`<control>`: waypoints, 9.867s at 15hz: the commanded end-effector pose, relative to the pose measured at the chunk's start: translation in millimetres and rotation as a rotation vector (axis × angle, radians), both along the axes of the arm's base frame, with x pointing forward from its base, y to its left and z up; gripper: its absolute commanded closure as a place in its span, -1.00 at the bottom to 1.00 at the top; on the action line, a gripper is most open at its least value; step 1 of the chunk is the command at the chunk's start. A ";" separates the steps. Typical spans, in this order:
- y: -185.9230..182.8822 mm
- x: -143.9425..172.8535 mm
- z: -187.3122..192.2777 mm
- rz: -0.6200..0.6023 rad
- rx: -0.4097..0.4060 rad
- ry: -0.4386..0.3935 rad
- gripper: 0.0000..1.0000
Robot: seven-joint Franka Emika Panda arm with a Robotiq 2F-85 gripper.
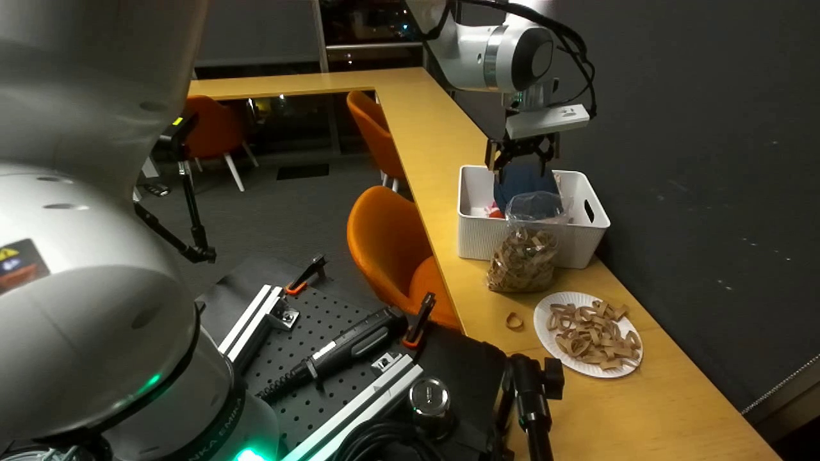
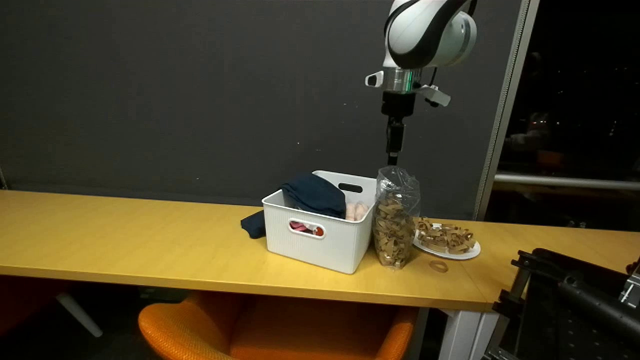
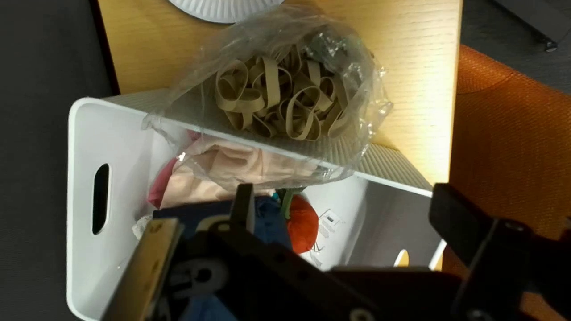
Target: Take the peach t-shirt out of the container and put it on the backrest of the chair.
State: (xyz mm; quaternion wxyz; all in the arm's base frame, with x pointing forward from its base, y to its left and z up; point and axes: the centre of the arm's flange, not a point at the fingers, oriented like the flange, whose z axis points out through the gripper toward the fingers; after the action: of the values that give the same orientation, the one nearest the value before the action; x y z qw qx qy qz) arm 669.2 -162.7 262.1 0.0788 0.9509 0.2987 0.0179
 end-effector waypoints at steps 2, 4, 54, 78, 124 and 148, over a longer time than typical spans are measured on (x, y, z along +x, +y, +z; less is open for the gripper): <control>-10.5 46.6 -23.1 0.128 -0.047 -0.068 -1.00; -9.2 63.2 -28.8 0.184 -0.051 -0.107 -1.00; -30.0 157.6 -84.3 0.285 -0.005 -0.342 0.99; 156.9 66.7 216.4 0.119 0.063 -0.104 0.99; 353.5 -176.8 -92.0 -0.017 0.544 -0.391 0.99; 344.8 -180.0 -87.6 0.124 0.687 -0.266 -0.72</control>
State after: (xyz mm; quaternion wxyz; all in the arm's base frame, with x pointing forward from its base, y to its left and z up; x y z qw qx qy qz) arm 473.4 193.0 153.8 -0.1933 0.8887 0.3384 0.2415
